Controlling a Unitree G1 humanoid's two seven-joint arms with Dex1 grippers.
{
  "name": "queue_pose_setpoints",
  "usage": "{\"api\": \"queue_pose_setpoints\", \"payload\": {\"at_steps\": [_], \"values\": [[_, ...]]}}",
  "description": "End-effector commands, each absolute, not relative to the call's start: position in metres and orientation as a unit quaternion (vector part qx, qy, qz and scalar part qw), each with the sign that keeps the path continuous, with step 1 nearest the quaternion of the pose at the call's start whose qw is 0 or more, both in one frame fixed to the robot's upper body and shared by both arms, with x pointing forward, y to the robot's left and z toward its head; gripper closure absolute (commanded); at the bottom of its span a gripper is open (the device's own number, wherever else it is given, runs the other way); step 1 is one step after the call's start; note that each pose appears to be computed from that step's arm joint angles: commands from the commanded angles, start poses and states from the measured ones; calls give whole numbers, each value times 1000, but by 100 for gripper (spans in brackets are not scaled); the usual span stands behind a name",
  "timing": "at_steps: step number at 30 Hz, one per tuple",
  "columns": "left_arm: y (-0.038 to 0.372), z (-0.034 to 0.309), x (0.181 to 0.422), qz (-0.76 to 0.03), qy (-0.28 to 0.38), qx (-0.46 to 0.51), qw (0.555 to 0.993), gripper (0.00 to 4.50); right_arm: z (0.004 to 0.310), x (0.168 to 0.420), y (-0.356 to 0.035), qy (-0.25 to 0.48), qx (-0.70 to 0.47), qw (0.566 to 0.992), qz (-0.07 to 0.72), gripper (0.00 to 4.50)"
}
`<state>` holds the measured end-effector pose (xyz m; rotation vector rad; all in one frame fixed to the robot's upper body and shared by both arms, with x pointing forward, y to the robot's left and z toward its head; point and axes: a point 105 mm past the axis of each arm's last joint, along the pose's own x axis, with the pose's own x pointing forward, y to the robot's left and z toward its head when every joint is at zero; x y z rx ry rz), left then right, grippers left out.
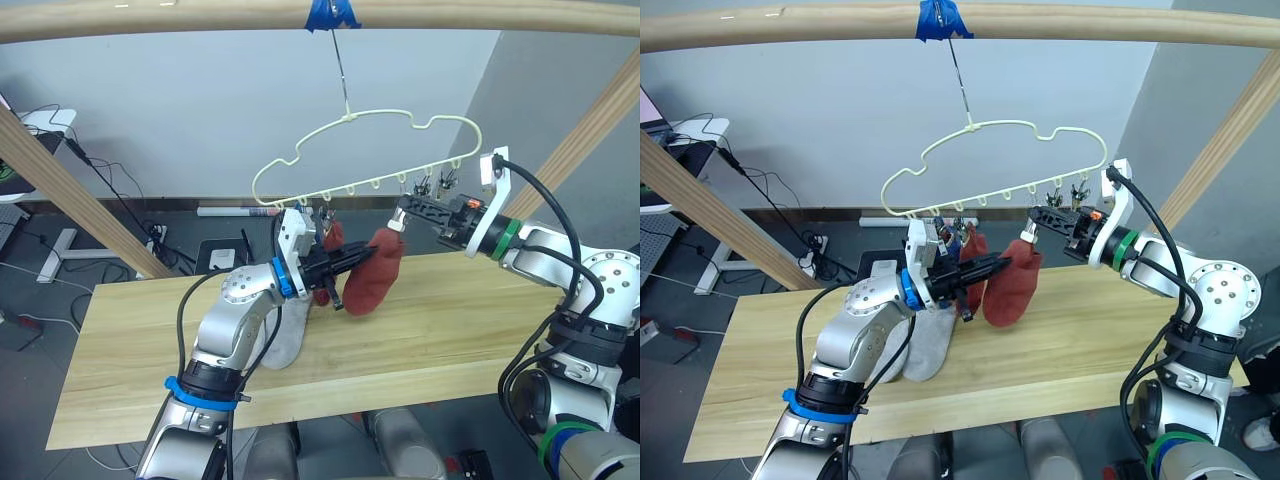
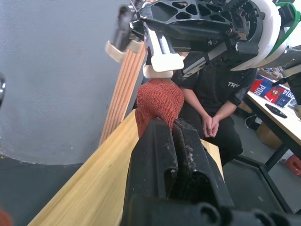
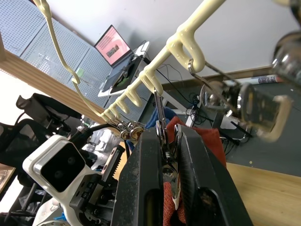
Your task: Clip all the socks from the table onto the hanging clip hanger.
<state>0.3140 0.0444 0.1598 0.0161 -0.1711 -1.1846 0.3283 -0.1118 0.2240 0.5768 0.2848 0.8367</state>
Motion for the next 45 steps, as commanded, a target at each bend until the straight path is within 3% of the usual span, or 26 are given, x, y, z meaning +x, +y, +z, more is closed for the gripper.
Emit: {"api": "queue_pose_setpoints", "payload": {"at_steps": [1, 9, 17, 41, 45], "values": [[42, 175, 313, -560, -112, 6, 821, 448, 224, 325, -113, 135, 275, 863, 402, 438], [40, 176, 312, -562, -116, 4, 819, 448, 222, 323, -110, 140, 277, 861, 404, 438], [41, 175, 308, -566, -113, 4, 817, 448, 225, 340, -124, 135, 320, 863, 366, 438], [41, 180, 314, -558, -123, 6, 820, 448, 223, 326, -111, 172, 344, 835, 393, 438], [40, 182, 314, -558, -125, 6, 820, 450, 223, 323, -109, 175, 342, 831, 402, 305]]}}
